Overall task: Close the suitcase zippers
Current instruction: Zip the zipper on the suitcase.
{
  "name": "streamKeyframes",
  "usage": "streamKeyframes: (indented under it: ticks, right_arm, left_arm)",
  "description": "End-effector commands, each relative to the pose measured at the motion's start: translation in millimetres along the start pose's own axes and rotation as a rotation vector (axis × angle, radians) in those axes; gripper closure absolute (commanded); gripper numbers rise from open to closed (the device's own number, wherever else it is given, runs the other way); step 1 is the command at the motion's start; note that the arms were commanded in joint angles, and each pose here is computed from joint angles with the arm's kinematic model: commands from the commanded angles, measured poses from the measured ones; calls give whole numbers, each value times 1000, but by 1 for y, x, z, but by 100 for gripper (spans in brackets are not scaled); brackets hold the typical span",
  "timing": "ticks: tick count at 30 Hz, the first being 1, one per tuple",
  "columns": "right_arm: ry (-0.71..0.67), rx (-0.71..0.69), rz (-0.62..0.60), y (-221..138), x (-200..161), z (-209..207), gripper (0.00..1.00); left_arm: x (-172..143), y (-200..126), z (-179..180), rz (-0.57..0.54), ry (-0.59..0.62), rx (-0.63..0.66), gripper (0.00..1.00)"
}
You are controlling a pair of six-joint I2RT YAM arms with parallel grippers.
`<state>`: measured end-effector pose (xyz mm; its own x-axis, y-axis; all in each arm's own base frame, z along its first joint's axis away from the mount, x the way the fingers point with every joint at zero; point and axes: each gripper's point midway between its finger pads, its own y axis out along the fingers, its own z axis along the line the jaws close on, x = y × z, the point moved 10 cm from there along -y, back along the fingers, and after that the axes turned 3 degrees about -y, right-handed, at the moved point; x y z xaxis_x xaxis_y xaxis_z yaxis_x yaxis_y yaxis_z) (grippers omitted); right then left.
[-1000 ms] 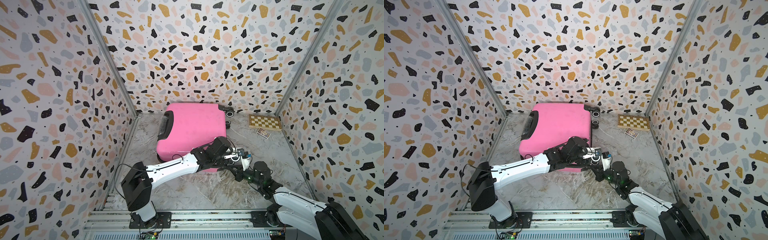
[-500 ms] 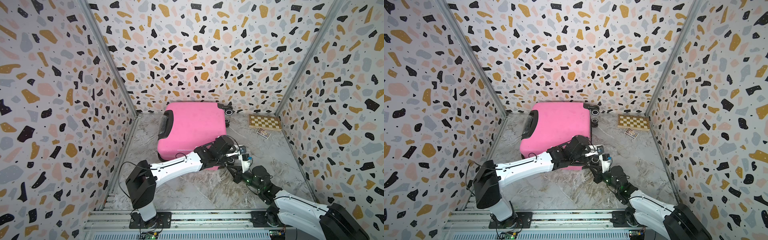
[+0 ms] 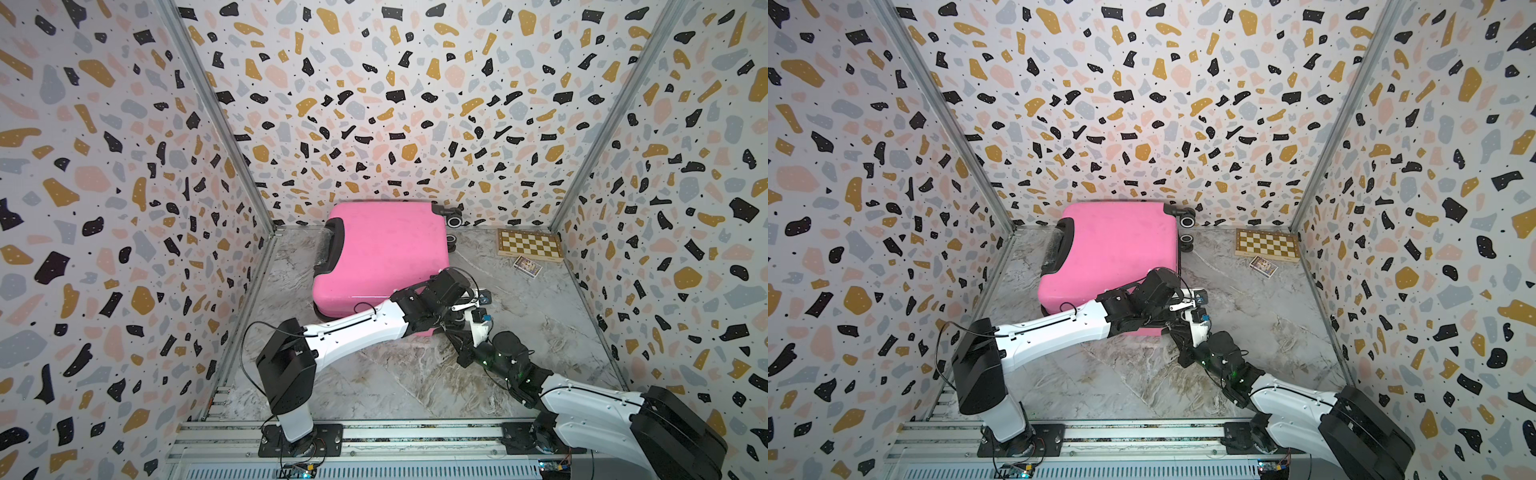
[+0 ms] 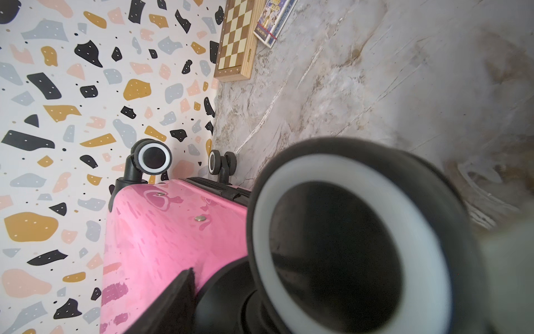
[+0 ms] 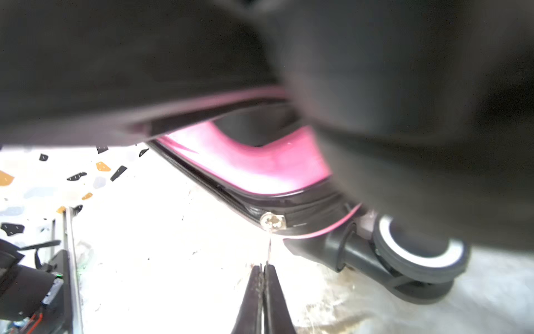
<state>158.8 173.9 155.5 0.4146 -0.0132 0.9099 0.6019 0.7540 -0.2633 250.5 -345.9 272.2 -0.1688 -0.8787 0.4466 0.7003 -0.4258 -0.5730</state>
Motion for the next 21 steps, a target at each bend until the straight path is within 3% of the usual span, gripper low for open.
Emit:
streamKeyframes:
  ticks: [1,3,5,8,21]
  right_arm:
    - [-96,385,118,2,-7,46,100]
    - [-94,356,124,5,-6,44,100]
    - [-91,285,128,7,-6,40,100]
    - [-110,215,133,7,-6,34,100]
    - [-73,96,170,12,-3,7,100]
  left_arm:
    - [-7,22,35,-2,-225,142,29]
    - [-5,18,37,-12,-240,120,25]
    - [-7,8,39,4,-266,96,9]
    - [-9,-13,44,3,-298,62,1]
    - [-41,-104,67,-14,-479,-2,0]
